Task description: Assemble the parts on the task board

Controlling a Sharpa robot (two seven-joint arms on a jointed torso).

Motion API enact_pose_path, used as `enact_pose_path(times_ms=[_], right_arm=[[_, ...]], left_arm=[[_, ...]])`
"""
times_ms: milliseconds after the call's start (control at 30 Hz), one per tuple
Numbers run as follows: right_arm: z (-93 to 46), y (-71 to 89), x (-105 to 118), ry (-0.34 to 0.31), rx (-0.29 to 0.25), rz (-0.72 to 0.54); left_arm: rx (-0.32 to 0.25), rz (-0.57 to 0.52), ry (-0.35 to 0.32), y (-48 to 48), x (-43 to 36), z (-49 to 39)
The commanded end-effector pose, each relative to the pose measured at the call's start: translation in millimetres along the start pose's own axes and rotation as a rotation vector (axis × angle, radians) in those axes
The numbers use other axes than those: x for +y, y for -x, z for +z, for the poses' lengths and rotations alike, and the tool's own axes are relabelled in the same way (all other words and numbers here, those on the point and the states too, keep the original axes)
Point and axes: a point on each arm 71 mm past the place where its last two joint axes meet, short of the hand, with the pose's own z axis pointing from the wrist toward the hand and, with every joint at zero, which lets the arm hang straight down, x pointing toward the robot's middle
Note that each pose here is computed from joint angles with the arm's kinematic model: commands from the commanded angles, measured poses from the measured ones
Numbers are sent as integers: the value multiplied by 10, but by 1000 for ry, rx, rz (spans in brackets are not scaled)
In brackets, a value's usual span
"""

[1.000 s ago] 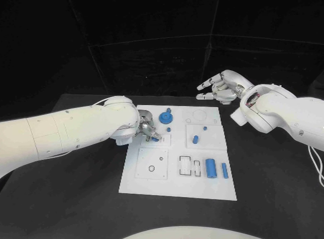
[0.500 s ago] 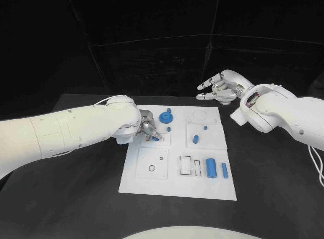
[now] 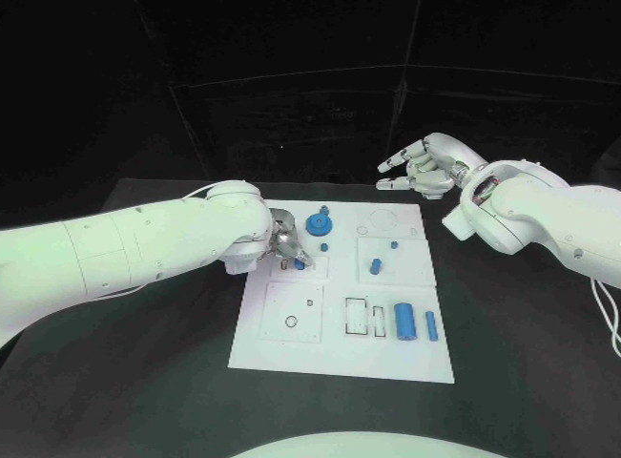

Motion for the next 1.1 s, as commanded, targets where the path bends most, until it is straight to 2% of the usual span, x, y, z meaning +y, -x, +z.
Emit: enact_pose_path(times_ms=[33, 800, 1000, 1100], right_arm=[[4, 0, 20, 10, 7, -3], [-1, 5, 13, 7, 8, -3], [-3, 10, 7, 6, 8, -3], [-3, 15, 2, 5, 7, -4]], left_arm=[[22, 10, 13, -23, 5, 9], [0, -6, 22, 3, 21, 17], [-4, -14, 16, -4, 77, -46], [-21, -29, 2, 65, 91, -118]])
